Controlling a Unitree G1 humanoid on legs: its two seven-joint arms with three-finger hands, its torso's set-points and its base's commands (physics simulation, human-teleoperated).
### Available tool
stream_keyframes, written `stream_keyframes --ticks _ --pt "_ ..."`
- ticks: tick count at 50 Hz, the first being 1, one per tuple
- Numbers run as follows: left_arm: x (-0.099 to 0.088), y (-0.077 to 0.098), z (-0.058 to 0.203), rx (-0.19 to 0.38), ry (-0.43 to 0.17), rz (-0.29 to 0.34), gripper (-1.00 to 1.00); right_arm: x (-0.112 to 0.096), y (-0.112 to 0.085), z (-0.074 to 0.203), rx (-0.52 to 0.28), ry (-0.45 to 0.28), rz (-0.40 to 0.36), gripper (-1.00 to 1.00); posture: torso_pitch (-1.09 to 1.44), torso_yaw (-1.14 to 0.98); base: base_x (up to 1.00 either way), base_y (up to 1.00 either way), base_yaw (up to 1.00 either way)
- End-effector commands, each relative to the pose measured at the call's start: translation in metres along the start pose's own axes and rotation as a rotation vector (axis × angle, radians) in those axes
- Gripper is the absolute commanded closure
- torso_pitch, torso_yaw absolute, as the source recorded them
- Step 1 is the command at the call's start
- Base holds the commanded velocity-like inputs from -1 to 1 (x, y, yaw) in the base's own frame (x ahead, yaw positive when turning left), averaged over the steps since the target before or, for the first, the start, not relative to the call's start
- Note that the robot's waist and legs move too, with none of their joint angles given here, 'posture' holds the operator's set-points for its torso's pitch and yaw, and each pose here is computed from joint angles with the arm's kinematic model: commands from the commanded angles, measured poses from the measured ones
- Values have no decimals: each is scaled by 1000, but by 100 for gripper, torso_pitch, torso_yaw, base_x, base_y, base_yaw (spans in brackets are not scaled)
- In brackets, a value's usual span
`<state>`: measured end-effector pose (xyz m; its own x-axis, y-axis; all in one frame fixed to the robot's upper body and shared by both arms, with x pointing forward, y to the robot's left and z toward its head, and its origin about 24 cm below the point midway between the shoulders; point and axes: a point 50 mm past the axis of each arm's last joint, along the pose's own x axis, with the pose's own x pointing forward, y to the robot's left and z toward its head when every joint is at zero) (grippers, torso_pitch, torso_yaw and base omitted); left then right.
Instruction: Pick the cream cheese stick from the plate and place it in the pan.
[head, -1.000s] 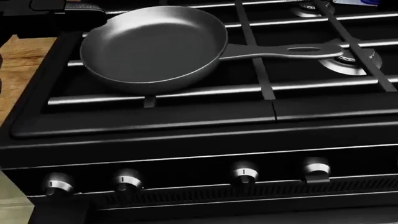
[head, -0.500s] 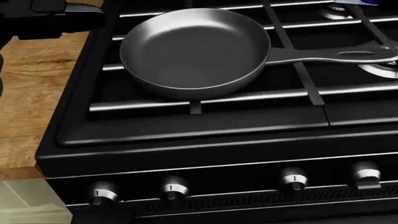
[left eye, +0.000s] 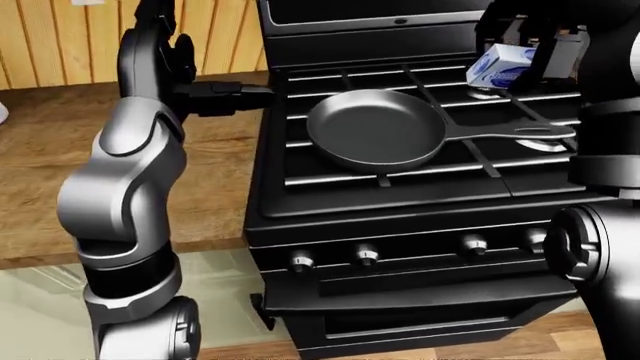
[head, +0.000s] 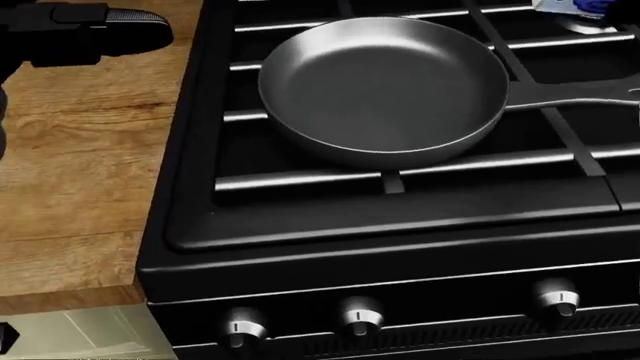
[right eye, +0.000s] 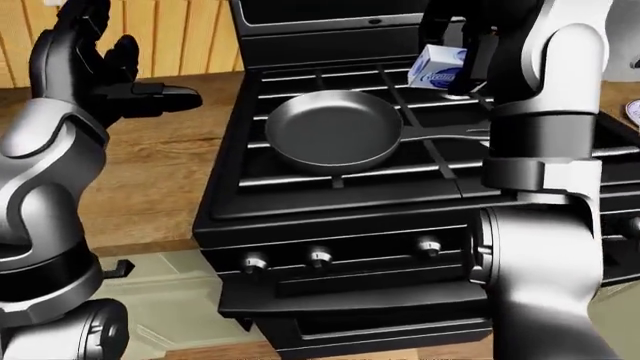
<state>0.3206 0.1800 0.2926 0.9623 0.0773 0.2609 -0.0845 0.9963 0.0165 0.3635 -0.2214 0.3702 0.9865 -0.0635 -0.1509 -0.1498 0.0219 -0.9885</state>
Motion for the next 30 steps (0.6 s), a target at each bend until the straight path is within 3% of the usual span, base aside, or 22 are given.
stream_keyframes --ticks 1,30 --pt "-2 4 18 -1 -87 22 -100 -15 -23 6 -7 -28 -113 100 0 0 0 30 0" --pt "-2 3 17 -2 -84 20 -100 -19 -35 9 9 -49 -156 100 0 0 0 7 0"
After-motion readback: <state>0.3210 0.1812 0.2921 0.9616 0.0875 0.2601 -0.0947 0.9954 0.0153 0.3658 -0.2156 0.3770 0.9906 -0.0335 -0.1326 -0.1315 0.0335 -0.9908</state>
